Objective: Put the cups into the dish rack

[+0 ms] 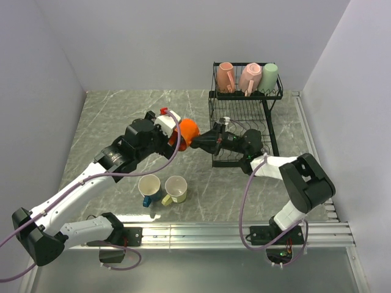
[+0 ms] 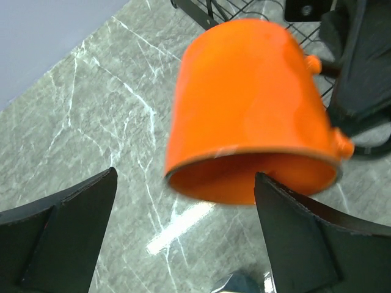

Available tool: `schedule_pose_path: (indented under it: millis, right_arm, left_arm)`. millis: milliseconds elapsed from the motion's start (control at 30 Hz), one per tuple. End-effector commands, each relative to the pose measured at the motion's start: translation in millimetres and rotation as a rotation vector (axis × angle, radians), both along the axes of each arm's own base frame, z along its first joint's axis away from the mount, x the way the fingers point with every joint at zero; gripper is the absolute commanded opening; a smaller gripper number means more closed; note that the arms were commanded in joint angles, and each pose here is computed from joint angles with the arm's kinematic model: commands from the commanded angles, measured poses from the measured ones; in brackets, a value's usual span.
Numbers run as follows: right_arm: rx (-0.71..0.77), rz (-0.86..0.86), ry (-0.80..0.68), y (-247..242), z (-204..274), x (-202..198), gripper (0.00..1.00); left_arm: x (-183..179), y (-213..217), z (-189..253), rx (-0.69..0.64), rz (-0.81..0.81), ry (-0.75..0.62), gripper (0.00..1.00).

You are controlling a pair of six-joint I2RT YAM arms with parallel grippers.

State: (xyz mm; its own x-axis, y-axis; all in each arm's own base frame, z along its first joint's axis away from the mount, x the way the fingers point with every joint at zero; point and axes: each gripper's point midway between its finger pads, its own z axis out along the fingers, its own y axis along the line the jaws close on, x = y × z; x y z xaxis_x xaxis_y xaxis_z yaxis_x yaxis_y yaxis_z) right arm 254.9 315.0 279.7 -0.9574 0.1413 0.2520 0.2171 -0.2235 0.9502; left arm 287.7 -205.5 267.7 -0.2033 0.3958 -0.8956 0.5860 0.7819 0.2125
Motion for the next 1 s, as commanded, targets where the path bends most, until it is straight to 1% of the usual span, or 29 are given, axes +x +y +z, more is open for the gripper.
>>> schedule_pose_path:
  millis: [0, 167, 267, 333, 367, 400, 433, 467, 500, 533, 567, 600, 633, 733, 867, 967]
  right_arm:
    - [0.232, 0.012, -0.308, -41, 77, -41, 0.00]
    - [0.197, -0.027, -0.299, -52, 68, -32, 0.00]
    - [0.125, -0.087, -0.306, -64, 58, -21, 0.00]
    - [0.036, -0.123, -0.314, -73, 46, -14, 0.00]
    - [-0.007, -0.169, -0.319, -84, 40, -2, 0.00]
    - [-0.096, -0.200, -0.315, -88, 26, 5, 0.00]
    - [-0.151, -0.209, -0.343, -92, 26, 11, 0.00]
    - [-0.324, -0.240, -0.297, -104, -14, 25, 0.00]
    - [-0.412, -0.264, -0.331, -110, -18, 28, 0.00]
    - [-0.516, -0.343, -0.406, -119, -3, 47, 0.00]
    - [-0.623, -0.360, -0.419, -126, -13, 53, 0.00]
    - [-0.732, -0.318, -0.417, -132, -34, 49, 0.00]
    - [-0.758, -0.327, -0.426, -135, -34, 53, 0.00]
    - [-0.854, -0.378, -0.407, -150, -54, 64, 0.00]
    - [-1.043, -0.467, -0.394, -176, -80, 76, 0.00]
    - [-1.110, -0.513, -0.402, -188, -89, 80, 0.00]
  left_arm:
    - [6, -7, 37, -0.091, 0.009, -0.070, 0.99]
    - [10, -7, 40, -0.107, 0.030, -0.089, 0.99]
    - [14, -6, 40, -0.108, 0.054, -0.092, 0.99]
    - [21, -1, 38, -0.100, 0.105, -0.097, 0.99]
    - [23, 1, 37, -0.104, 0.128, -0.088, 0.99]
    - [24, 3, 38, -0.105, 0.143, -0.087, 0.99]
    - [26, 3, 34, -0.110, 0.166, -0.074, 0.99]
    - [25, 5, 33, -0.109, 0.175, -0.057, 0.99]
    - [25, 4, 30, -0.105, 0.178, -0.045, 0.99]
    - [25, 4, 26, -0.107, 0.190, -0.031, 0.99]
    - [25, 5, 21, -0.100, 0.195, -0.018, 0.99]
    - [26, 6, 19, -0.095, 0.201, -0.015, 0.99]
    - [26, 7, 16, -0.089, 0.205, -0.013, 0.99]
    - [26, 9, 14, -0.093, 0.213, -0.019, 0.99]
    - [25, 13, 14, -0.087, 0.221, -0.031, 0.99]
    - [23, 16, 10, -0.067, 0.218, -0.035, 0.99]
